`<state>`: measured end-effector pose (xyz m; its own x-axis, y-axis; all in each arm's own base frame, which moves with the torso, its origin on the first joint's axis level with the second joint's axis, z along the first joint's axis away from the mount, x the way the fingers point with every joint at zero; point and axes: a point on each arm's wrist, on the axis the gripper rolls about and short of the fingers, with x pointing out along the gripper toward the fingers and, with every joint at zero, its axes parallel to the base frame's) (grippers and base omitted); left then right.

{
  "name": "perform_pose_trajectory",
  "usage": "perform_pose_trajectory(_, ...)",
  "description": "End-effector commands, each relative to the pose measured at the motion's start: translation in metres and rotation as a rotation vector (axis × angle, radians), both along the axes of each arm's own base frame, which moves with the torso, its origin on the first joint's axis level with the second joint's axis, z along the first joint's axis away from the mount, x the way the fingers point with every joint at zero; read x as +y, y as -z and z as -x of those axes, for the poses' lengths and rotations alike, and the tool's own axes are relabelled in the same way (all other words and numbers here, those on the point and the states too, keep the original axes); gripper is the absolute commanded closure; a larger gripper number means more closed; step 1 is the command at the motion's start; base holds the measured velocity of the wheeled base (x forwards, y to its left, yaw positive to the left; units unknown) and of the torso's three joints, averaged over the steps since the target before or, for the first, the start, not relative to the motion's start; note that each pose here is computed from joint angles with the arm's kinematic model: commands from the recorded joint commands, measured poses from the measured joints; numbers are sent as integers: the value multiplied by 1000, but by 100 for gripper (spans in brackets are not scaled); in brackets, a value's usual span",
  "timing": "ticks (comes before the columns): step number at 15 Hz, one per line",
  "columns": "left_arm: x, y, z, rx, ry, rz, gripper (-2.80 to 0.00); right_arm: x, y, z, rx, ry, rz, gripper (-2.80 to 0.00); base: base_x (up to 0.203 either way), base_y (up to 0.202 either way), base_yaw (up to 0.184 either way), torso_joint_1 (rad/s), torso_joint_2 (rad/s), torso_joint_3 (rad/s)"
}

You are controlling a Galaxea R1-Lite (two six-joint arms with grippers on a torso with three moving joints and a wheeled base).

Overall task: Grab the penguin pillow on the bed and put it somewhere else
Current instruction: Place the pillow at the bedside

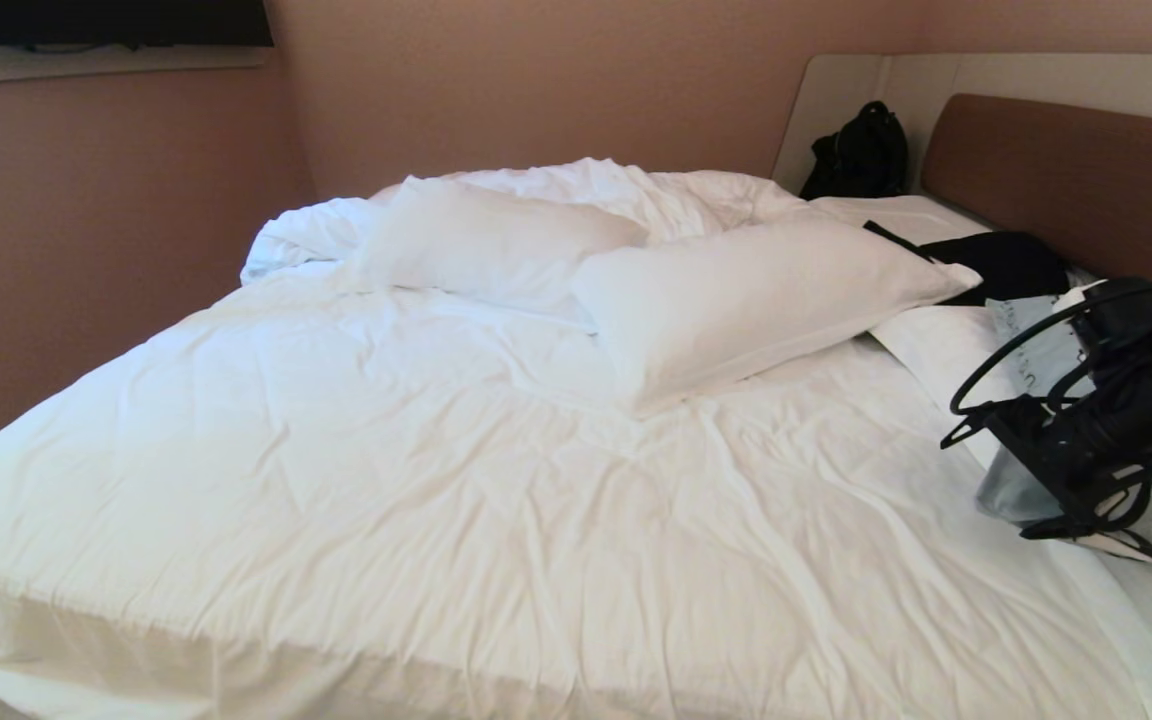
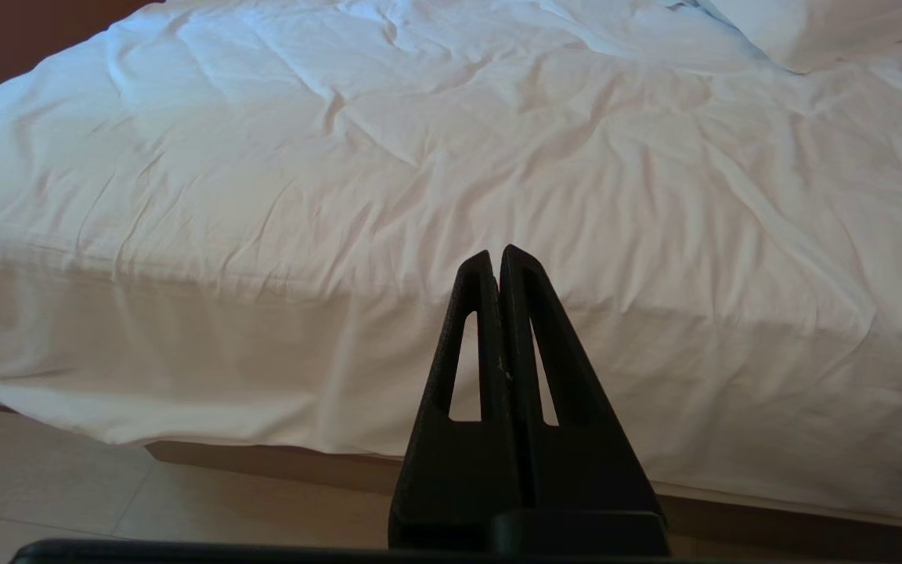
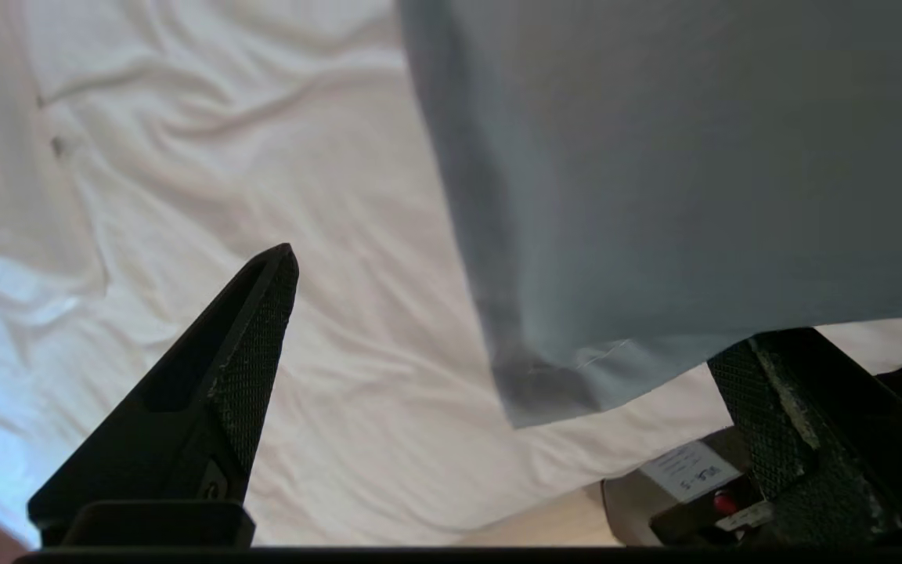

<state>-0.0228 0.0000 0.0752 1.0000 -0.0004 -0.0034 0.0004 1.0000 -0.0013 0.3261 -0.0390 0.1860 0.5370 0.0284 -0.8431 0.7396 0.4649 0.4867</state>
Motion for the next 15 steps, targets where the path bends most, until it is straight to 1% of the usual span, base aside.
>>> perform_pose_trajectory(1, 0, 0, 0, 0, 0, -1, 0, -2, 3, 3, 32, 74, 109, -280, 0, 0, 0, 0, 0, 0)
perform_pose_trajectory(4, 0, 0, 0, 0, 0, 0, 0, -3, 8, 2, 52, 104, 155, -280, 0, 0, 0, 0, 0, 0)
perform_pose_trajectory(9, 0, 0, 0, 0, 0, 0, 0, -5, 21, -6, 87, 114, 170, -280, 0, 0, 0, 0, 0, 0)
perform_pose_trajectory(10, 0, 0, 0, 0, 0, 0, 0, -5, 21, -7, 88, 114, 169, 0, 0, 0, 0, 0, 0, 0)
perform_pose_trajectory(15, 0, 0, 0, 0, 1, 0, 0, -5, 18, -6, 77, 116, 171, 0, 0, 0, 0, 0, 0, 0)
